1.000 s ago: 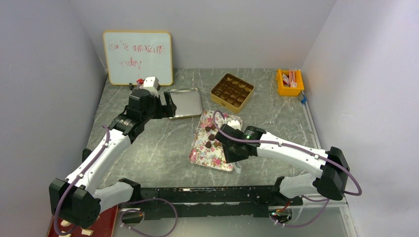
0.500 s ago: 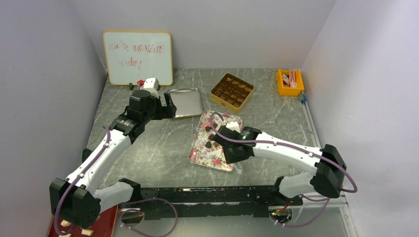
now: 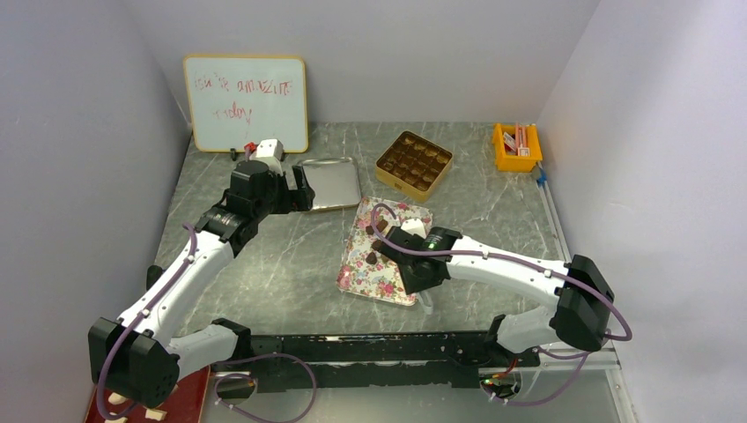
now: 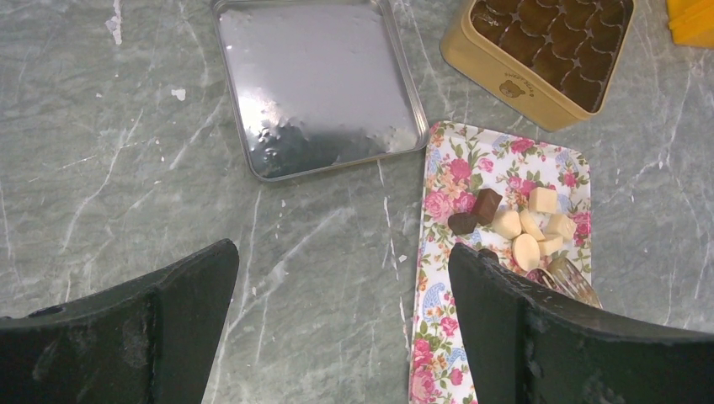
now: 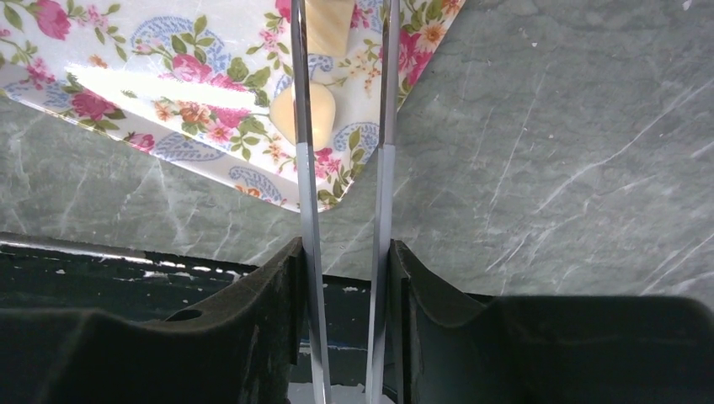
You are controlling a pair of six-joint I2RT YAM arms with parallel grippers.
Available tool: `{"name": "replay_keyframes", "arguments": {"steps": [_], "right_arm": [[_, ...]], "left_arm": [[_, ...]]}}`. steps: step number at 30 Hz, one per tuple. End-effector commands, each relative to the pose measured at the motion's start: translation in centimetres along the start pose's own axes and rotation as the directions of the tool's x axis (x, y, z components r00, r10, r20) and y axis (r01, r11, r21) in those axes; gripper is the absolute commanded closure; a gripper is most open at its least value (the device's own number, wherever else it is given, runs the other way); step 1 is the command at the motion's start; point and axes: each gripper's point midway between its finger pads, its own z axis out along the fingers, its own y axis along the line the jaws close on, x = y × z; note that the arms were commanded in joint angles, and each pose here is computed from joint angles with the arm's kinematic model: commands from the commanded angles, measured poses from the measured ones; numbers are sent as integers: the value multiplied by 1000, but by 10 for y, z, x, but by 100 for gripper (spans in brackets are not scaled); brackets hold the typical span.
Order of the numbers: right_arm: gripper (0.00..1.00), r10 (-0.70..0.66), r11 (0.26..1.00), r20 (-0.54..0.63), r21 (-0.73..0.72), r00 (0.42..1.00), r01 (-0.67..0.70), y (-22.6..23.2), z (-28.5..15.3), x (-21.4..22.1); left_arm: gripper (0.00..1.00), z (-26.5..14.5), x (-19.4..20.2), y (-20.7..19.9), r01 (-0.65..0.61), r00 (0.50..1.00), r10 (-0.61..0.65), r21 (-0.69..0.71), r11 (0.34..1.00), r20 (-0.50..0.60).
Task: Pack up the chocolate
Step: Pick up the fake chocolate from the plate.
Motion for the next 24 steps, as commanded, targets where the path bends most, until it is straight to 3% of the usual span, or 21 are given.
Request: {"name": "replay_keyframes", "arguments": {"steps": [1, 5, 16, 24], "right_arm": [[83, 7, 999, 59, -33, 998, -5, 8, -19, -20], [100, 18, 999, 88, -51, 996, -13, 12, -36, -33], [100, 42, 996, 156, -80, 987, -30, 19, -65, -59], [100, 77, 997, 283, -29, 956, -72, 12, -84, -99]], "left_arm": [[0, -1, -7, -4, 24, 999, -24, 15, 1000, 21], [0, -1, -10, -5, 25, 999, -26, 15, 1000, 24], [0, 2, -12, -5, 30, 999, -30, 11, 1000, 25], [0, 3, -10, -5, 25, 1000, -25, 6, 1000, 13]]}}
